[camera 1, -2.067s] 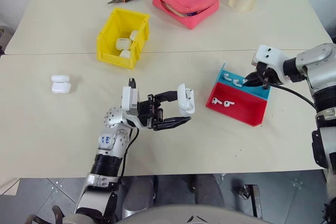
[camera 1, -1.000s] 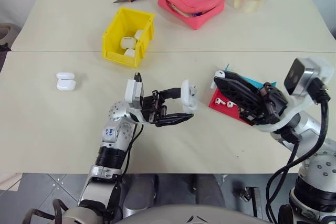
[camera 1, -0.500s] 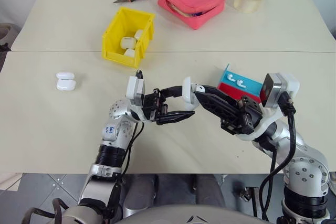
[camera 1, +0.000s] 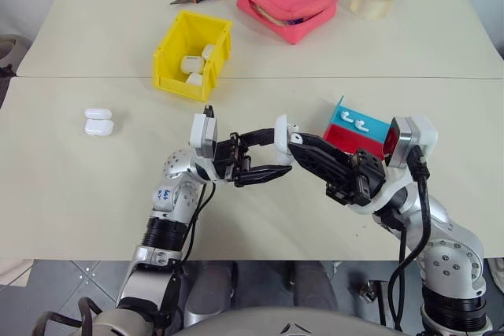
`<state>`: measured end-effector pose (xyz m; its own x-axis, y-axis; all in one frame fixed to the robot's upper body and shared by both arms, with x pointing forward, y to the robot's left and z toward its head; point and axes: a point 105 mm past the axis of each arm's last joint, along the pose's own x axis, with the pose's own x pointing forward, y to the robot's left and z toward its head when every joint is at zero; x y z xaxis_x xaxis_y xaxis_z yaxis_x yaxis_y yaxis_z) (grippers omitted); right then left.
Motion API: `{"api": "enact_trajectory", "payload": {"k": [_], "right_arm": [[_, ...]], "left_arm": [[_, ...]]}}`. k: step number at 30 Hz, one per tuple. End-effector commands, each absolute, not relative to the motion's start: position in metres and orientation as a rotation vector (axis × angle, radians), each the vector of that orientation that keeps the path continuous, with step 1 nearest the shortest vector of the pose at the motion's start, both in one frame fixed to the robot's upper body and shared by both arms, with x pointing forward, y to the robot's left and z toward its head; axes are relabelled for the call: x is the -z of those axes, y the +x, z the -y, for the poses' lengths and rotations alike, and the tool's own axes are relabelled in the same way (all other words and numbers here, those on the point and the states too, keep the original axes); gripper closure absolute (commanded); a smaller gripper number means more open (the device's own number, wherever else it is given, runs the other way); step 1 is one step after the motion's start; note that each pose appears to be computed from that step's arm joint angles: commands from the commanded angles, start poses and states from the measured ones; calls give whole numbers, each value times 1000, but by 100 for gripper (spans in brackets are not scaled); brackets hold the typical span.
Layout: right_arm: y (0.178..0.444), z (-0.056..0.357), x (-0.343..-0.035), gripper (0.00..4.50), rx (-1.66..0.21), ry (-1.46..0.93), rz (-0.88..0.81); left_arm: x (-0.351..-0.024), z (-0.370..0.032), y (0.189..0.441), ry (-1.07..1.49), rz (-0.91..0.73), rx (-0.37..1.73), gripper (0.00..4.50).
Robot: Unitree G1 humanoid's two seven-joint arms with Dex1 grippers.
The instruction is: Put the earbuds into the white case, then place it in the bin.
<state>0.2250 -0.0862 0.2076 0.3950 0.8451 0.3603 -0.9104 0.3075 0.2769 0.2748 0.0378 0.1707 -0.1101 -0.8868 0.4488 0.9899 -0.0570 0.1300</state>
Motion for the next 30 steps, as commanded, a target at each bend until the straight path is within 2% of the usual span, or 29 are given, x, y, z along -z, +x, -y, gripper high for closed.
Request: {"api": "enact_trajectory", "payload": {"k": [1,6,11,14,21,22,30], "right_arm": [[224,85,-207,293,-1179,470,135],[222,93,-219,131,-1191,408,191],[223,127,-219,131,-1121,303,144],[224,137,-216,192,-1103,217,102],[232,123,-219,427,-1168,48,64],[233,118,-219,449,-1188,34,56],[243,76,-224,449,-1291,-40,26]], "left_arm": [[-186,-37,271,-265,542,1637,179],[-185,-38,272,-264,530,1625,179],[-177,-57,279,-178,466,1577,179],[-174,-71,284,-86,425,1544,179],[-158,-83,294,305,325,1518,179],[-157,-82,294,345,321,1521,179],[-156,-65,293,376,328,1511,179]]}}
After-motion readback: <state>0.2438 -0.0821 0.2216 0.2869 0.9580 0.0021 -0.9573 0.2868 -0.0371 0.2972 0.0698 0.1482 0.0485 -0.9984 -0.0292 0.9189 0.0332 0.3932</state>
